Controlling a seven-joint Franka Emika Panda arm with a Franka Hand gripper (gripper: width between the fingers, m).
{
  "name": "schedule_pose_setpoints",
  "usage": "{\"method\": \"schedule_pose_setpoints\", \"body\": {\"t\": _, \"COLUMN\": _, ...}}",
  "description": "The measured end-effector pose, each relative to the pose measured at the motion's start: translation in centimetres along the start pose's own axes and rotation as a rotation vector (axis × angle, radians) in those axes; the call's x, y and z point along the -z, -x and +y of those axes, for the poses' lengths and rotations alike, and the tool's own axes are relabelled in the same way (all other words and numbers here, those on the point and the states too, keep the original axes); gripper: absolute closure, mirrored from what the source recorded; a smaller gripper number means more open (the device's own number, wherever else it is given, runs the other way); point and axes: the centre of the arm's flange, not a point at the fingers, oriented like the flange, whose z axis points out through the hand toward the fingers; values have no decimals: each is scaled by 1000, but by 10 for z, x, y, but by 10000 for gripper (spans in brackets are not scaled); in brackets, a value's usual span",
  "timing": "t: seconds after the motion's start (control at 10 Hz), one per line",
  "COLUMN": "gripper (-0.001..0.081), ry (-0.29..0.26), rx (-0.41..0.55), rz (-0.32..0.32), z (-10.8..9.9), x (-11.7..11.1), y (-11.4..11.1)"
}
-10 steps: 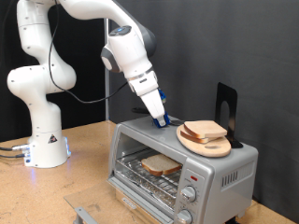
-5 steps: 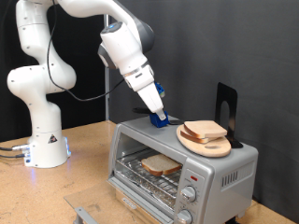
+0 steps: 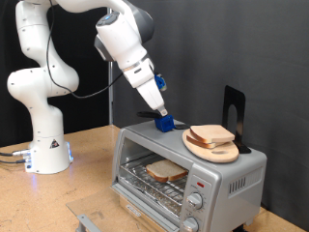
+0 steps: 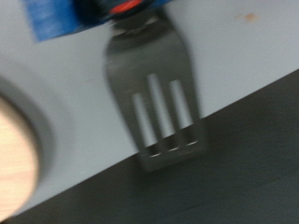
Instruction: Make a piece of toast with the oven
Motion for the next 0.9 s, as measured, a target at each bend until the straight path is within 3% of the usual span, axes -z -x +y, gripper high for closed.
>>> {"method": "schedule_pose_setpoints", "body": {"t": 0.4, "gripper": 6, "ry": -187, "rx": 37, "rz": -56, "z": 29, "x": 40, "y": 37}}
{"method": "schedule_pose_setpoints", "body": {"t": 0.6, "gripper": 6, "ry": -189, "rx": 57, "rz": -92, "z": 46, "x": 59, "y": 55}}
{"method": "schedule_pose_setpoints", "body": {"t": 0.8, "gripper": 6, "ry": -182, "rx": 60, "rz": -99, "z": 48, "x": 65, "y": 63}}
{"method": "schedule_pose_setpoints", "body": {"t": 0.9, "gripper": 6, "ry": -239, "rx": 22, "rz": -158, "z": 46, "x": 61, "y": 69}}
